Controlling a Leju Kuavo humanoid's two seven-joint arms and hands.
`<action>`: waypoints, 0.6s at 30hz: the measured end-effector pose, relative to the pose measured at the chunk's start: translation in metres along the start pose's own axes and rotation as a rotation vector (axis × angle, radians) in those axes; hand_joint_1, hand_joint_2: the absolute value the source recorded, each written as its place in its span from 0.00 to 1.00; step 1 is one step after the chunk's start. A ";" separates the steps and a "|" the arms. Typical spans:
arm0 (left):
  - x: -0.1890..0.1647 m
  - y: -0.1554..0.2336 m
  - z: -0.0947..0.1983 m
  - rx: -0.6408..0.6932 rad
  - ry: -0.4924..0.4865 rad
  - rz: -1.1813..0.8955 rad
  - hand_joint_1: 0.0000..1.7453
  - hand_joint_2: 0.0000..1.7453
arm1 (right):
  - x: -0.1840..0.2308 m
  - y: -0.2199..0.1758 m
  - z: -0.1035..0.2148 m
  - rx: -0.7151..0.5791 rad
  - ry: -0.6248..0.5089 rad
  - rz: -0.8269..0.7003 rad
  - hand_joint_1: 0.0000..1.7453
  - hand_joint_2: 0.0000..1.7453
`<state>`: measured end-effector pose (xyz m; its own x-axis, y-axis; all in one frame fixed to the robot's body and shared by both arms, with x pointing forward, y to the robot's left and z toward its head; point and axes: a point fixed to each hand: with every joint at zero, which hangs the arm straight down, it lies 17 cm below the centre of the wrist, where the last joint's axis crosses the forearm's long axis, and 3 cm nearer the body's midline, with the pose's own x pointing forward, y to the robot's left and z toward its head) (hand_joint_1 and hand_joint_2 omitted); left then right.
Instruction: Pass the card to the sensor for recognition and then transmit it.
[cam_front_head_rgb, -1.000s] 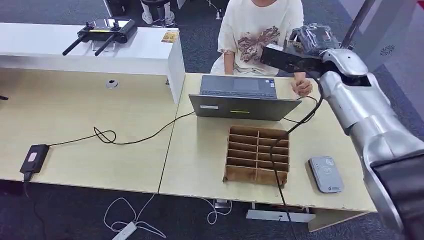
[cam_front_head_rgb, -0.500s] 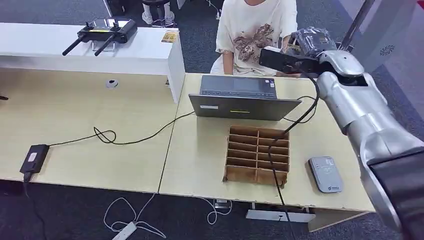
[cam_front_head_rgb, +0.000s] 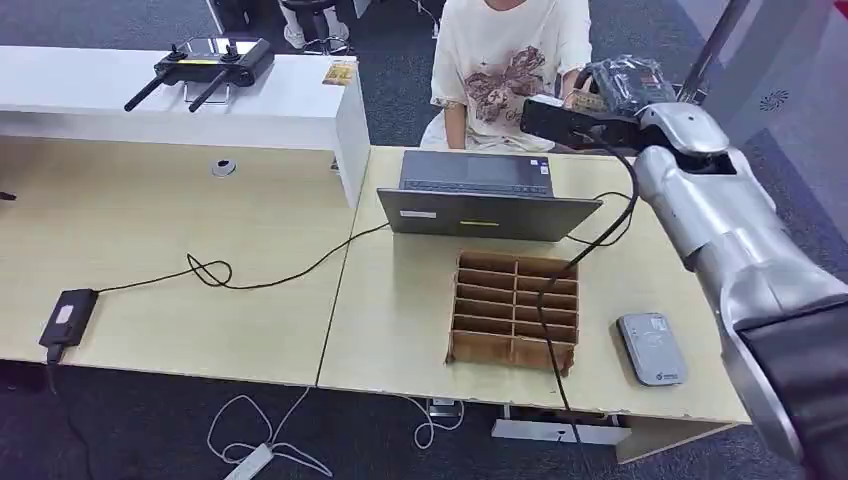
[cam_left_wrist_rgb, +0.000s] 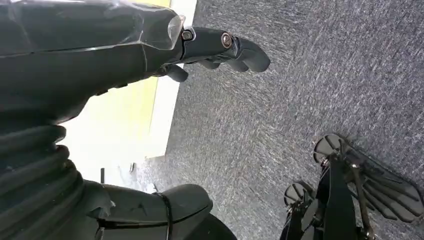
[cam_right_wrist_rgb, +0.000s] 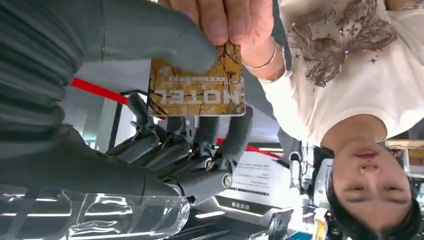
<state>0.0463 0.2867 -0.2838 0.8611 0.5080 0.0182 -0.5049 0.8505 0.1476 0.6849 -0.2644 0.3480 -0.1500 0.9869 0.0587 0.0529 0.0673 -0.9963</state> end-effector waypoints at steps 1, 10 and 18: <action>0.000 0.000 0.000 0.000 0.000 0.000 0.00 1.00 | 0.000 -0.001 0.000 -0.003 0.000 0.000 0.00 1.00; -0.001 0.000 0.000 0.000 0.000 0.000 0.00 1.00 | 0.000 -0.016 -0.001 -0.083 -0.021 -0.051 0.00 1.00; -0.003 0.002 0.000 0.007 0.005 0.018 0.00 1.00 | -0.001 -0.064 0.005 -0.270 -0.107 -0.235 0.00 1.00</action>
<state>0.0429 0.2870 -0.2841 0.8517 0.5238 0.0155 -0.5197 0.8403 0.1545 0.6769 -0.2709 0.4117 -0.2910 0.9200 0.2626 0.2608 0.3404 -0.9034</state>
